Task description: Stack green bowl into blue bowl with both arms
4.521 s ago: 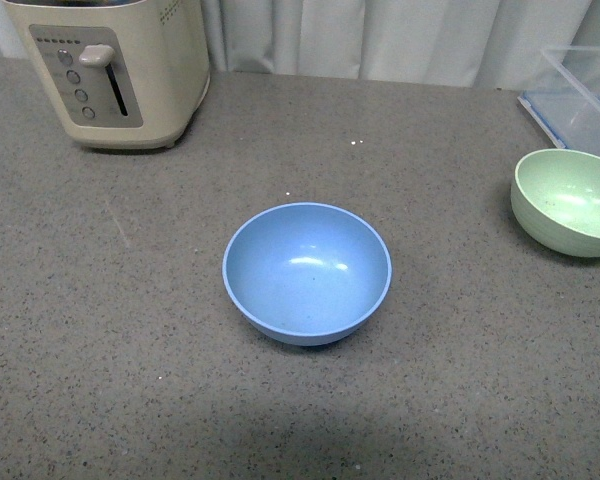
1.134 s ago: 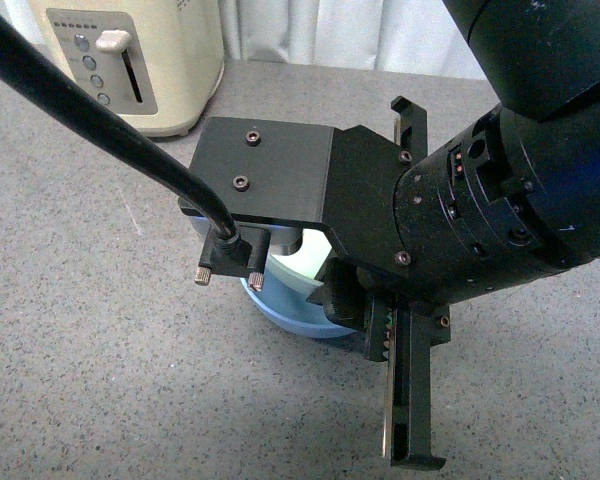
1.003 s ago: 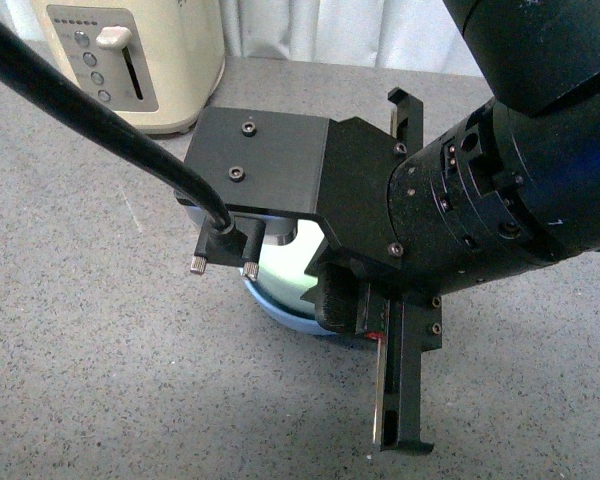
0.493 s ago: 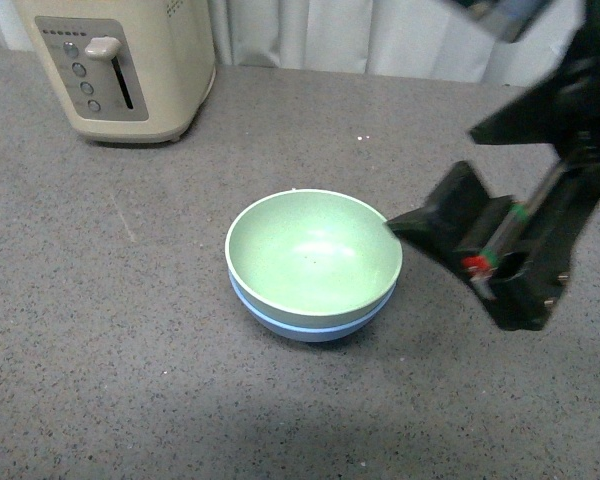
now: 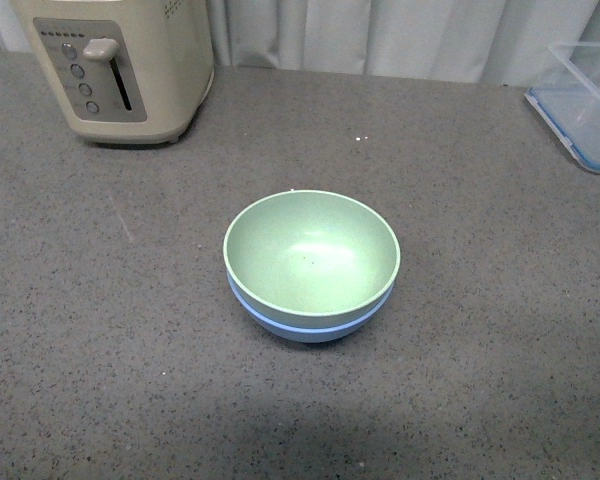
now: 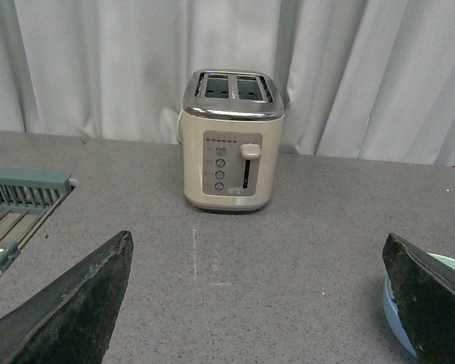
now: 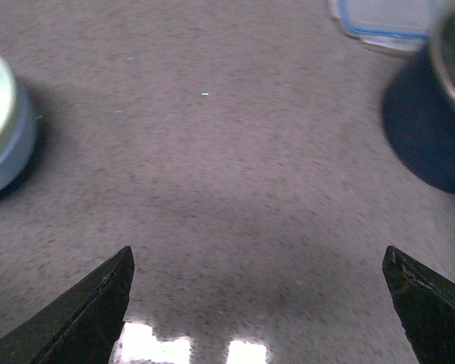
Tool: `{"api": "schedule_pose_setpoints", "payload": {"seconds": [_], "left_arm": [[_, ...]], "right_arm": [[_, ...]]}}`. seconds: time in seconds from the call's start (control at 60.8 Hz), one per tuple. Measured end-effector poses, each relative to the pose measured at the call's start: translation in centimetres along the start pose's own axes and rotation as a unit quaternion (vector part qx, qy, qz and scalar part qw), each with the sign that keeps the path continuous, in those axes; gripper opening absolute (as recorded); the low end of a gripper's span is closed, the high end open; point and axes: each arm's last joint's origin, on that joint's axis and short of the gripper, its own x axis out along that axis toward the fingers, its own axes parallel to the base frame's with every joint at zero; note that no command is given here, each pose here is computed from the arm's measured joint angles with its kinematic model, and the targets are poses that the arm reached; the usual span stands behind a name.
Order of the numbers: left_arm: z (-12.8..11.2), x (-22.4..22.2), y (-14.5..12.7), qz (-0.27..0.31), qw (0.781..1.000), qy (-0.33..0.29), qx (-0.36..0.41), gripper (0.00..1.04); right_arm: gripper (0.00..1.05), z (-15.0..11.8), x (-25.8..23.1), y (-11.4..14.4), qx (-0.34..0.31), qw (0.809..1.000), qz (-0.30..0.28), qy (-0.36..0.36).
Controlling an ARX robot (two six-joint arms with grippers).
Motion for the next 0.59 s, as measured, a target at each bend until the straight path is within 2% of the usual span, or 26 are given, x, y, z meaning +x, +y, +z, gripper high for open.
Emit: {"api": "schedule_pose_setpoints", "payload": {"seconds": [0.033, 0.132, 0.279, 0.378, 0.444, 0.493, 0.51, 0.592], "left_arm": [[0.0, 0.0, 0.0, 0.0, 1.0, 0.0, 0.0, 0.98], [0.0, 0.0, 0.0, 0.0, 1.0, 0.0, 0.0, 0.98], [0.0, 0.0, 0.0, 0.0, 1.0, 0.0, 0.0, 0.98], [0.0, 0.0, 0.0, 0.001, 1.0, 0.0, 0.0, 0.98], [0.0, 0.0, 0.0, 0.002, 1.0, 0.001, 0.0, 0.98], [0.0, 0.0, 0.0, 0.001, 1.0, 0.001, 0.0, 0.98], [0.0, 0.0, 0.0, 0.0, 1.0, 0.0, 0.0, 0.98], [0.0, 0.0, 0.0, 0.0, 1.0, 0.0, 0.0, 0.98]], "right_arm": [[0.96, -0.7, -0.6, -0.2, 0.021, 1.0, -0.015, -0.01], [0.96, -2.7, -1.8, -0.3, 0.074, 0.997, -0.006, -0.004], [0.94, -2.7, -2.1, -0.4, 0.096, 0.995, -0.008, -0.034], [0.79, -3.5, -1.6, -0.6, 0.078, 0.979, -0.011, -0.186], [0.67, -2.8, -2.4, -0.9, 0.072, 0.957, -0.013, -0.282], [0.6, -2.3, -3.0, -1.1, 0.069, 0.946, -0.015, -0.315], [0.54, -2.3, -3.2, -1.2, 0.068, 0.944, -0.017, -0.322], [0.37, -2.5, -3.5, -1.8, 0.059, 0.944, -0.012, -0.326]]}}
